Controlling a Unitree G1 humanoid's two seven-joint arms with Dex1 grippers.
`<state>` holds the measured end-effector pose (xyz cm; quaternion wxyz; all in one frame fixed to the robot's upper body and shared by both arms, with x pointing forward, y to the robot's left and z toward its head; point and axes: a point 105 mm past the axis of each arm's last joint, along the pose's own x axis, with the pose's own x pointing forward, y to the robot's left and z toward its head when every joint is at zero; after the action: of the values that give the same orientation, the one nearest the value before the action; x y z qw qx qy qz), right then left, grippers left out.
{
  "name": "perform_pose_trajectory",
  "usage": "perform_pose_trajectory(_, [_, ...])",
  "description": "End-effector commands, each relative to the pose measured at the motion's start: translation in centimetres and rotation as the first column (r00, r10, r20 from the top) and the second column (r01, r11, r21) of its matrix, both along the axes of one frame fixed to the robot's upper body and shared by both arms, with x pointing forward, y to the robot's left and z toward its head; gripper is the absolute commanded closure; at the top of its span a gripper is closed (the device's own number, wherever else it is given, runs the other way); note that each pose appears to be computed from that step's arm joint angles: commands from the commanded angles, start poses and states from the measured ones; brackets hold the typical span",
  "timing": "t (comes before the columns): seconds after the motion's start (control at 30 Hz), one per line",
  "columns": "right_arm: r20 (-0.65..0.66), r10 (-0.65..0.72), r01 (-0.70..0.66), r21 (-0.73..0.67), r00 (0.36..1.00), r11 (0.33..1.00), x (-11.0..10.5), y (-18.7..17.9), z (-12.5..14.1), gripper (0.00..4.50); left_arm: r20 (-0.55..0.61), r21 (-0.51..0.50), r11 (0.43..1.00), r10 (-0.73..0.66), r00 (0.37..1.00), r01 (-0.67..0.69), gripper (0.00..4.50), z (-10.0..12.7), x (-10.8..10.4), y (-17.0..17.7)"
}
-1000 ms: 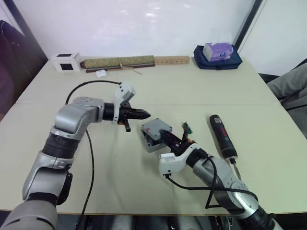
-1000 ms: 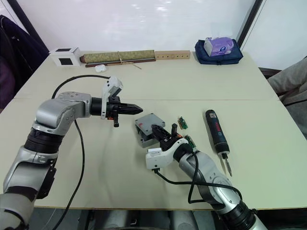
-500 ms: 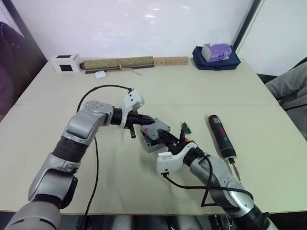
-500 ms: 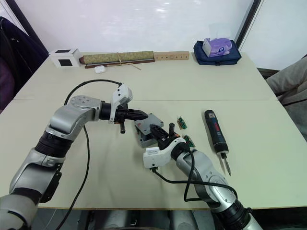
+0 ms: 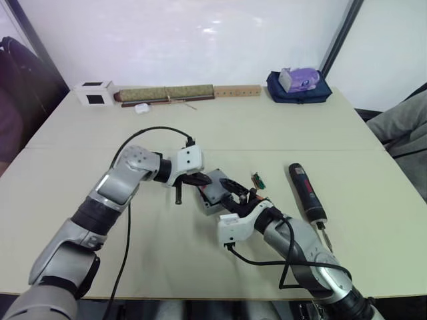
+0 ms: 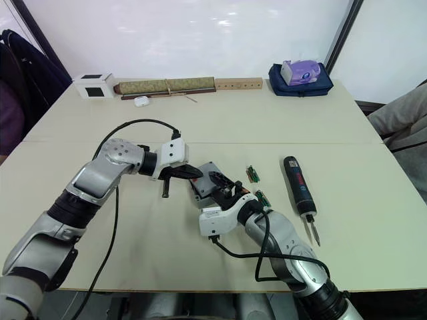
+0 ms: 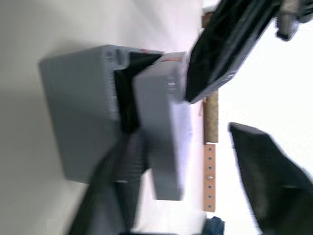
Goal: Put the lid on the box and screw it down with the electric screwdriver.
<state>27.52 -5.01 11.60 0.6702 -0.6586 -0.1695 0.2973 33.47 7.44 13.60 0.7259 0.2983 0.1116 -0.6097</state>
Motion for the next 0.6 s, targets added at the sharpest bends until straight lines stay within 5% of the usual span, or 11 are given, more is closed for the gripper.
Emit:
perform_pose_trajectory(0.03, [0.004,0.054,-0.054,0.019,0.999,0.998,-0.9,0.5,0.5,1.38,-0.117,0.077,0.997,0.021,0.993,-0.012,4.5,-3.8,-0.6,0.9])
perform_pose_trajectory(0.6, [0.011,0.134,-0.135,0.141,0.991,0.981,-2.5,0.0,2.6,1.38,-0.149,0.099,0.995,0.007,0.989,0.008,4.5,-4.7,-1.3,1.6])
